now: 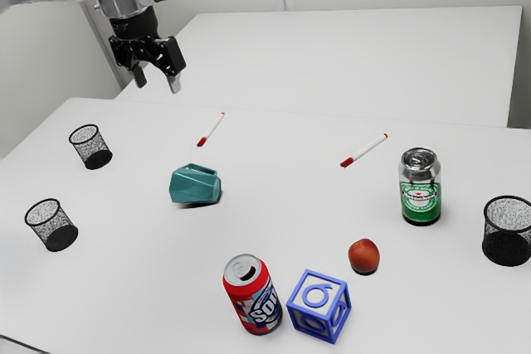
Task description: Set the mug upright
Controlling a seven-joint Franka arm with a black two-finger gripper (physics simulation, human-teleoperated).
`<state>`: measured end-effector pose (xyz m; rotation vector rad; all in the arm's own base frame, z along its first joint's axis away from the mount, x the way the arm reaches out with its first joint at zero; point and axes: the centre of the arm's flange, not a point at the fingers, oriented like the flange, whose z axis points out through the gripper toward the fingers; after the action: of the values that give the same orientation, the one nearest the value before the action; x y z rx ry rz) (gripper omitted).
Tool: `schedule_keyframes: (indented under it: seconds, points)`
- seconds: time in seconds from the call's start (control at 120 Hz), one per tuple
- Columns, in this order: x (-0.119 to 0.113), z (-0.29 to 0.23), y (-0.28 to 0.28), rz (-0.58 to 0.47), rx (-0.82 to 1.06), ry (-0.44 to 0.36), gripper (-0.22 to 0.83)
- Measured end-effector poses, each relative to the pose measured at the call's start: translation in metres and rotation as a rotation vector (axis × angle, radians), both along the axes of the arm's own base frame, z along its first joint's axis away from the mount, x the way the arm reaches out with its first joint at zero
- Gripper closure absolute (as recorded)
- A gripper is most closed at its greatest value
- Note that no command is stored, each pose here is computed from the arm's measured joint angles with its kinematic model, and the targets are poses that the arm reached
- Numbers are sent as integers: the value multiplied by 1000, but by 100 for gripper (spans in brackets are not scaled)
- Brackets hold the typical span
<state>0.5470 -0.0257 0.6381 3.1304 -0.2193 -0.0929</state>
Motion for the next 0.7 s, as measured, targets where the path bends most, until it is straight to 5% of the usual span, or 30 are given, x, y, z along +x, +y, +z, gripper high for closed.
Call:
schedule_keyframes:
  seconds: [0.342, 0.7]
  points:
    - [11, -1, 6, 11, -6, -3, 2]
    - [28, -20, 89, 135, -67, 28, 2]
